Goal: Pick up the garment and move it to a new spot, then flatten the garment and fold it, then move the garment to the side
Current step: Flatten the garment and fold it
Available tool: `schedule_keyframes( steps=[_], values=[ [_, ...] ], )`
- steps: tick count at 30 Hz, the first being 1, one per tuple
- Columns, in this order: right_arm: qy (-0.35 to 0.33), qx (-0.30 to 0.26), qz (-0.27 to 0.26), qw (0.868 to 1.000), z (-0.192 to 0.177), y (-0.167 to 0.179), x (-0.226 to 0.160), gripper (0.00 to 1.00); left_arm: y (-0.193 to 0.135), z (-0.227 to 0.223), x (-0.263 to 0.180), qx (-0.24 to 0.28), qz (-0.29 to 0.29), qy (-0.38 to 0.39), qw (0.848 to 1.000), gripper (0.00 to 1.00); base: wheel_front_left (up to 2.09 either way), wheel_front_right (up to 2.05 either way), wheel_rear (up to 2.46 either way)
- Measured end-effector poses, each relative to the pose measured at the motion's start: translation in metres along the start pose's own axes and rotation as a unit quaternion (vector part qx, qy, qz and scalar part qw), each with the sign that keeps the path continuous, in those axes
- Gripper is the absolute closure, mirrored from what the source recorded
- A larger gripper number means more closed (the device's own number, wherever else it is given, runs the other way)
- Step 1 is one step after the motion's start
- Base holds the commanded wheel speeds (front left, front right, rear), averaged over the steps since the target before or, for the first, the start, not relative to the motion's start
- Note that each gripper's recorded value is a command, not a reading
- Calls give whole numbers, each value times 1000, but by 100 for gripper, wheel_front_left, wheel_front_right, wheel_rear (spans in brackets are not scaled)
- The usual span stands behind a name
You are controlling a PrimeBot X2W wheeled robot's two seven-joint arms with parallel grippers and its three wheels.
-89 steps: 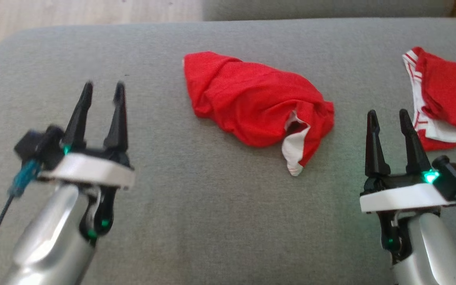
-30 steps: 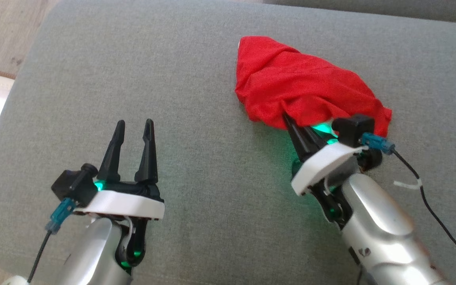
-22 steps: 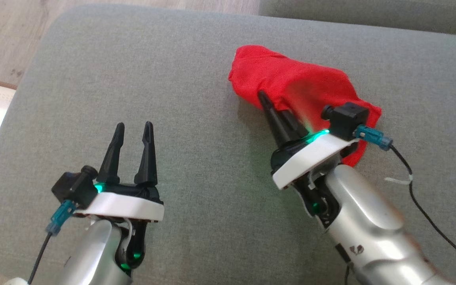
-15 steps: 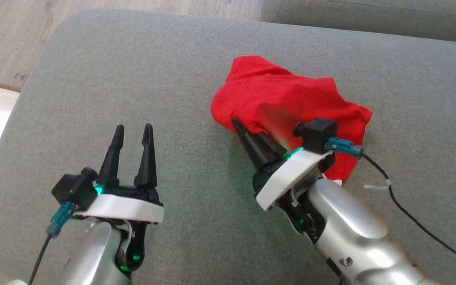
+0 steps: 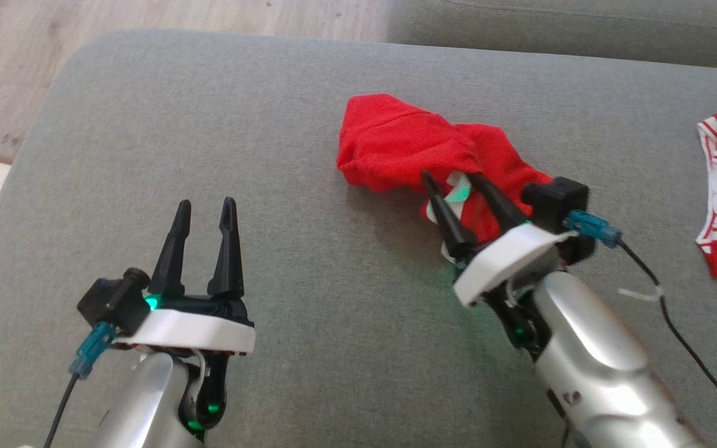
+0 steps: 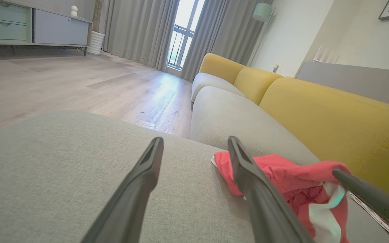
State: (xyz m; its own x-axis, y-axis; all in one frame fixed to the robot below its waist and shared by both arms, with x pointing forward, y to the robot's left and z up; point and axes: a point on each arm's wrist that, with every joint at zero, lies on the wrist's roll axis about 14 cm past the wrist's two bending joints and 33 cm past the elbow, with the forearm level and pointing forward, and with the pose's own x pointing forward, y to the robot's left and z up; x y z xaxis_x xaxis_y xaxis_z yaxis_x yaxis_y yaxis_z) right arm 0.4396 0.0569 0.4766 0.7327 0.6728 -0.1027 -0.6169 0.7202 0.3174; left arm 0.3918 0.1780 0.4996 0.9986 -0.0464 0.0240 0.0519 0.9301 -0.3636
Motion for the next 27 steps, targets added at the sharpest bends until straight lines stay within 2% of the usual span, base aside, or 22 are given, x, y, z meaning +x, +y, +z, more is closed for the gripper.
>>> schedule_keyframes(
  steps=[7, 13, 27],
  values=[
    [0, -13, -97, 995, -5, -54, -41, 0, -13, -4, 7, -4, -19, 4, 1000, 0, 0, 0, 0],
    [-22, -17, -152, 988, 5, -82, -70, 0, -20, -9, 10, -6, -29, 9, 1000, 0, 0, 0, 0],
    [-62, 2, -212, 975, 0, -96, -124, 0, -38, -12, 16, -10, -55, 13, 998, 0, 0, 0, 0]
  ],
)
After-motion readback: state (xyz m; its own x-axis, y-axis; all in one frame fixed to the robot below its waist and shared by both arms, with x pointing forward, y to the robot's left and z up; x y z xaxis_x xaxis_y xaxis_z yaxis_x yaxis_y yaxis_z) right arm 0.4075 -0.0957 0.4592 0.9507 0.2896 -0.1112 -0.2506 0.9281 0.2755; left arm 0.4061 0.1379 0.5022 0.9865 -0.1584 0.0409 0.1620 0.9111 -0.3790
